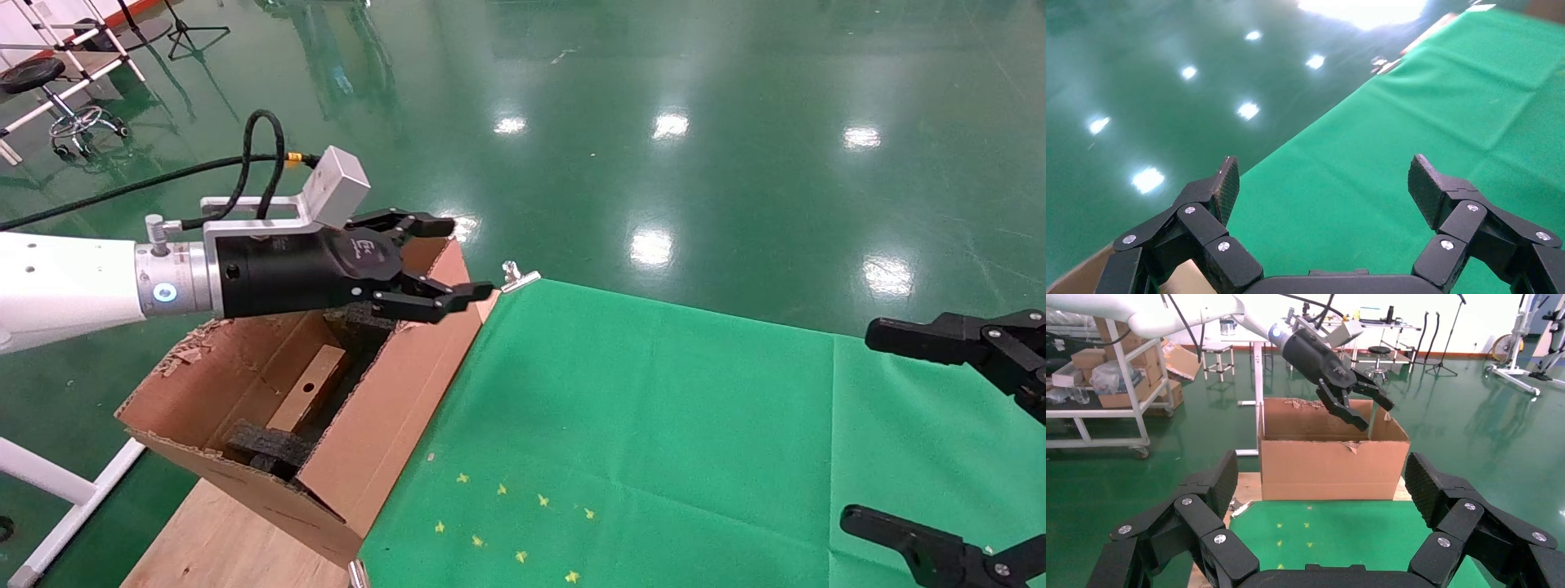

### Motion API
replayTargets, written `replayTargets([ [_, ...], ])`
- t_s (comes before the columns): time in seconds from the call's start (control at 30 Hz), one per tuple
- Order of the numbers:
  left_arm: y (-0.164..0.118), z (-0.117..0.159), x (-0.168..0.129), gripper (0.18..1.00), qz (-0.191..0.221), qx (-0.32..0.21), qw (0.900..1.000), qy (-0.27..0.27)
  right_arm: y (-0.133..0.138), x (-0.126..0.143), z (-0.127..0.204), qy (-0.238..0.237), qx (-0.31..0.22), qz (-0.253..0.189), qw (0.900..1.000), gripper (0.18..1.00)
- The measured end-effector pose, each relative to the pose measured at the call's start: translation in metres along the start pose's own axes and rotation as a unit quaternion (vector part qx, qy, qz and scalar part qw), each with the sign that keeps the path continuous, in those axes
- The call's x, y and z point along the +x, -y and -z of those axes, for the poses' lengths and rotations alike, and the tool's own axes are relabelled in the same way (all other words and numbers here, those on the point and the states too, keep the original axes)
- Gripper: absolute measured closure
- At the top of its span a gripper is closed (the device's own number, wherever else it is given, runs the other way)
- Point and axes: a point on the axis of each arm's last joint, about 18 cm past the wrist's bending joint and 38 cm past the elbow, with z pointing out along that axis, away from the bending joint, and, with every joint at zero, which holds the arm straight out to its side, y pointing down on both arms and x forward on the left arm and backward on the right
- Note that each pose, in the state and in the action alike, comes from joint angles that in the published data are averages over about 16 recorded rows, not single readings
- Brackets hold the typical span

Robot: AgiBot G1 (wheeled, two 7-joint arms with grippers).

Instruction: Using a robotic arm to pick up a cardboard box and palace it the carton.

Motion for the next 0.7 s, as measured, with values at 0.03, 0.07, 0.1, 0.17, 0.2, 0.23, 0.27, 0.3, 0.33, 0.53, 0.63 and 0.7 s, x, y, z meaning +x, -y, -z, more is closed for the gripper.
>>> replayTargets([
  [0.03,0.002,-0.001,0.005,0.184,-0.002,0.007,0.9999,-0.009,0.000,0.000,0.000,0.000,0.000,0.000,1.000,0.178],
  [0.07,0.004,-0.002,0.010,0.184,-0.004,0.013,0.9997,-0.018,0.000,0.000,0.000,0.000,0.000,0.000,1.000,0.178],
  [0.1,0.007,-0.003,0.015,0.184,-0.006,0.019,0.9994,-0.027,0.000,0.000,0.000,0.000,0.000,0.000,1.000,0.178],
  [0.17,0.011,-0.004,0.024,0.184,-0.010,0.032,0.9984,-0.045,0.000,0.000,0.000,0.000,0.000,0.000,1.000,0.178],
  [0.2,0.013,-0.004,0.029,0.184,-0.012,0.038,0.9977,-0.054,0.000,0.000,0.000,0.000,0.000,0.000,1.000,0.178],
  [0.23,0.015,-0.004,0.034,0.184,-0.014,0.045,0.9969,-0.063,0.000,0.000,0.000,0.000,0.000,0.000,1.000,0.178],
  [0.27,0.017,-0.005,0.039,0.184,-0.016,0.051,0.9960,-0.072,0.000,0.000,0.000,0.000,0.000,0.000,1.000,0.178],
  [0.3,0.020,-0.005,0.044,0.184,-0.018,0.058,0.9949,-0.081,0.000,0.000,0.000,0.000,0.000,0.000,1.000,0.178],
  [0.33,0.022,-0.005,0.049,0.184,-0.020,0.064,0.9937,-0.090,0.000,0.000,0.000,0.000,0.000,0.000,1.000,0.178],
  [0.53,0.033,-0.002,0.080,0.184,-0.034,0.101,0.9838,-0.144,0.000,0.000,0.000,0.000,0.000,0.000,1.000,0.178],
  [0.63,0.039,0.001,0.095,0.184,-0.041,0.120,0.9771,-0.171,0.000,0.000,0.000,0.000,0.000,0.000,1.000,0.178],
  [0.7,0.042,0.003,0.105,0.184,-0.046,0.131,0.9724,-0.187,0.000,0.000,0.000,0.000,0.000,0.000,1.000,0.178],
])
